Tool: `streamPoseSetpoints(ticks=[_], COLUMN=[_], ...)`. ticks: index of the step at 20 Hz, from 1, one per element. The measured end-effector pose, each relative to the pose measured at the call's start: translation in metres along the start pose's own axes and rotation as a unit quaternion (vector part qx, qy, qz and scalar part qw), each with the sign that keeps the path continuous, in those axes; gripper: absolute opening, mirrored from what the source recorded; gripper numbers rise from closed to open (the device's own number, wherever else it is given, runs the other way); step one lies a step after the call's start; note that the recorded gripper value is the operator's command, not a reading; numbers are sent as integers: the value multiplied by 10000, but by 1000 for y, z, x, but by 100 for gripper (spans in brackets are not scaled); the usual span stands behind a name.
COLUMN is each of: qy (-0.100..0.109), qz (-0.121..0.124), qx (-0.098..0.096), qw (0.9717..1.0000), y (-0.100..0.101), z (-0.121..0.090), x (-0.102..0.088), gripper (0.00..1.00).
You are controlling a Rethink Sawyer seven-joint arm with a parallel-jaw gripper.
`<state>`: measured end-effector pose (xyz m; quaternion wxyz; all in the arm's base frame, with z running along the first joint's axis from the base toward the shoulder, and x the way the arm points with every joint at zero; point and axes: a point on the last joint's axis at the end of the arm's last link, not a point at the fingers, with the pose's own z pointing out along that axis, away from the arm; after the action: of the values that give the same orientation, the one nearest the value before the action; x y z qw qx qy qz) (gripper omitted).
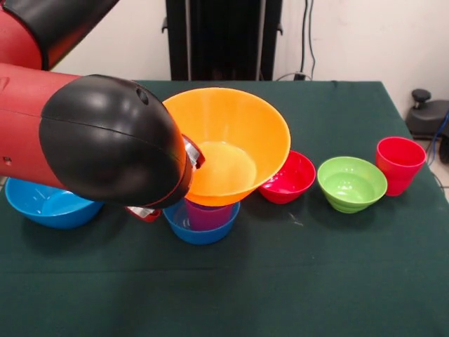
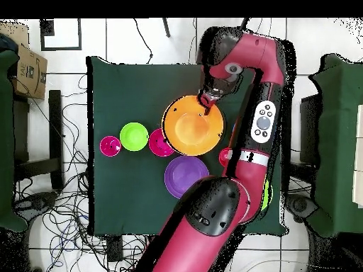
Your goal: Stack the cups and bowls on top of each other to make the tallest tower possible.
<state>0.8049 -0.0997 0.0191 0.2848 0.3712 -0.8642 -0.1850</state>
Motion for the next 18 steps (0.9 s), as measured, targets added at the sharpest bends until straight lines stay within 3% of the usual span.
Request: streamPoseSetpoints(ticks=[9, 15, 16, 18], qy=[-125, -265, -334, -354], qz=[62, -42, -152, -182], qx=[-43, -244, -389, -421], qw=[9999, 9993, 9986, 9983], y=[-12, -18, -18, -18], z=[-2, 1, 4, 5], x=[14, 31, 39, 41], gripper=[0, 0, 100, 100])
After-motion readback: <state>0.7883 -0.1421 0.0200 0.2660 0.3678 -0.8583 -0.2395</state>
